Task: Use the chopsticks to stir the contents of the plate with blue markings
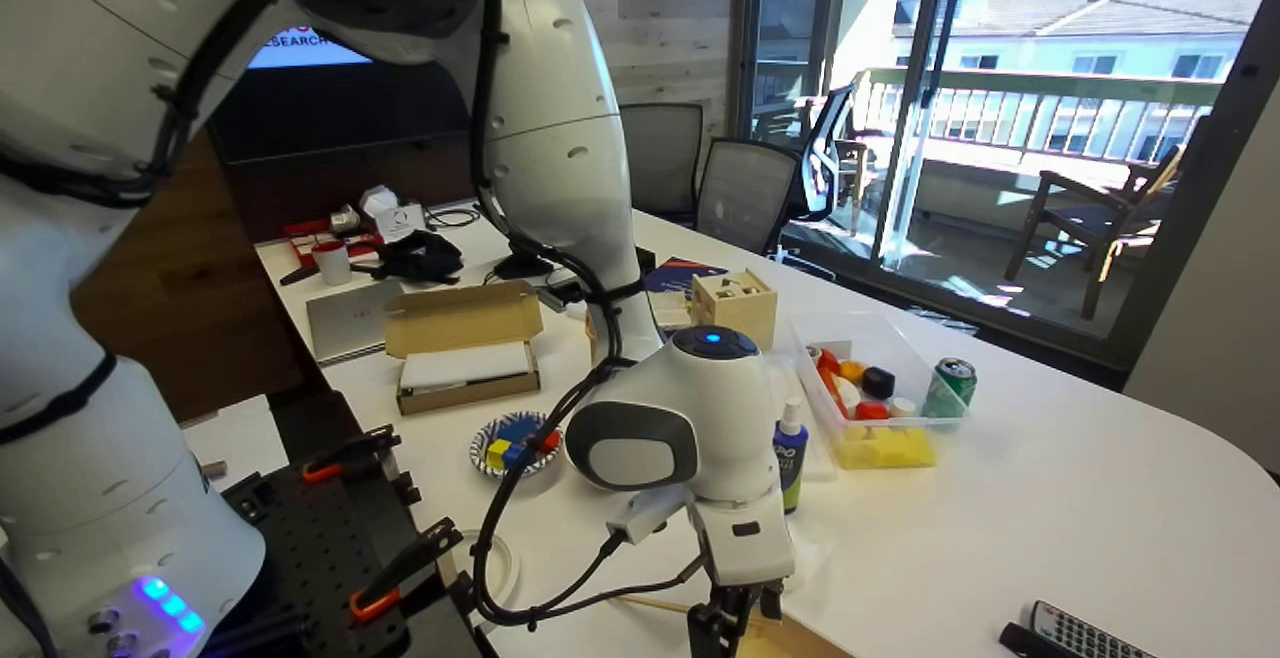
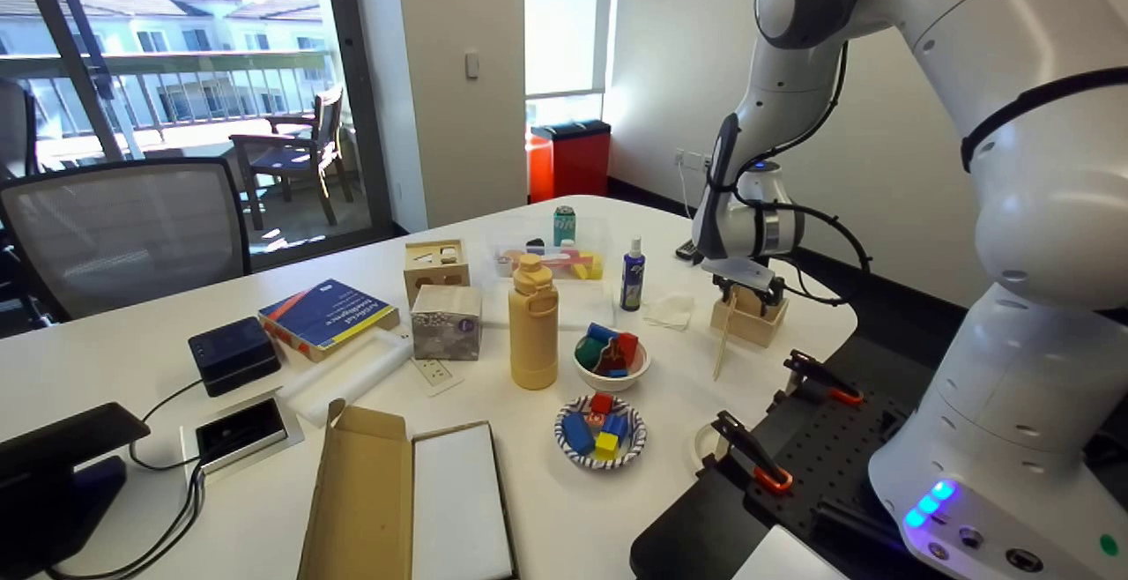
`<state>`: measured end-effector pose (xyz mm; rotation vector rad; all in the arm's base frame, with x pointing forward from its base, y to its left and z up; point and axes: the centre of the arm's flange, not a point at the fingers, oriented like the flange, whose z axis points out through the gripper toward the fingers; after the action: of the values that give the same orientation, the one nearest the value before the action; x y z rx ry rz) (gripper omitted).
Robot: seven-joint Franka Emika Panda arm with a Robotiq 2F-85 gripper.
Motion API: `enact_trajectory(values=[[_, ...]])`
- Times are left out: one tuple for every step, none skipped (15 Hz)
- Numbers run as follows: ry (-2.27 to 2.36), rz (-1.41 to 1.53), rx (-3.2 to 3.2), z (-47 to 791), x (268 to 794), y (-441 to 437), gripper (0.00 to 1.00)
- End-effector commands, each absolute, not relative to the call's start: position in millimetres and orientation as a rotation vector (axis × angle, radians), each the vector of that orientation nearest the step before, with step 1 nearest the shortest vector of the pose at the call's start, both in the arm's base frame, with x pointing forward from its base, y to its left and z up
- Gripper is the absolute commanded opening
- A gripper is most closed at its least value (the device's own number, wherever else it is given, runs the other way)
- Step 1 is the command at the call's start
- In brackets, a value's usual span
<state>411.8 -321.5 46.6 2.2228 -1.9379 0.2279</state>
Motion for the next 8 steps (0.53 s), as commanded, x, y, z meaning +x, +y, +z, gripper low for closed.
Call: enact_trajectory(values=[[-1.933, 0.268, 2.207, 46.2, 412.6, -324.0, 0.61], [-1.932, 0.270, 2.206, 46.5, 412.6, -324.0, 0.52], [-1.932, 0.269, 2.205, 46.3, 412.7, -324.1, 0.44], [-1.931, 0.269, 2.205, 46.0, 412.9, -323.9, 0.35], [-1.929, 0.270, 2.204, 45.9, 413.0, -323.5, 0.29], [-1.928, 0.271, 2.204, 46.0, 413.2, -323.5, 0.20], [-1.927, 0.273, 2.204, 46.0, 413.4, -323.3, 0.13], [-1.926, 0.274, 2.203, 46.0, 413.4, -323.0, 0.05]])
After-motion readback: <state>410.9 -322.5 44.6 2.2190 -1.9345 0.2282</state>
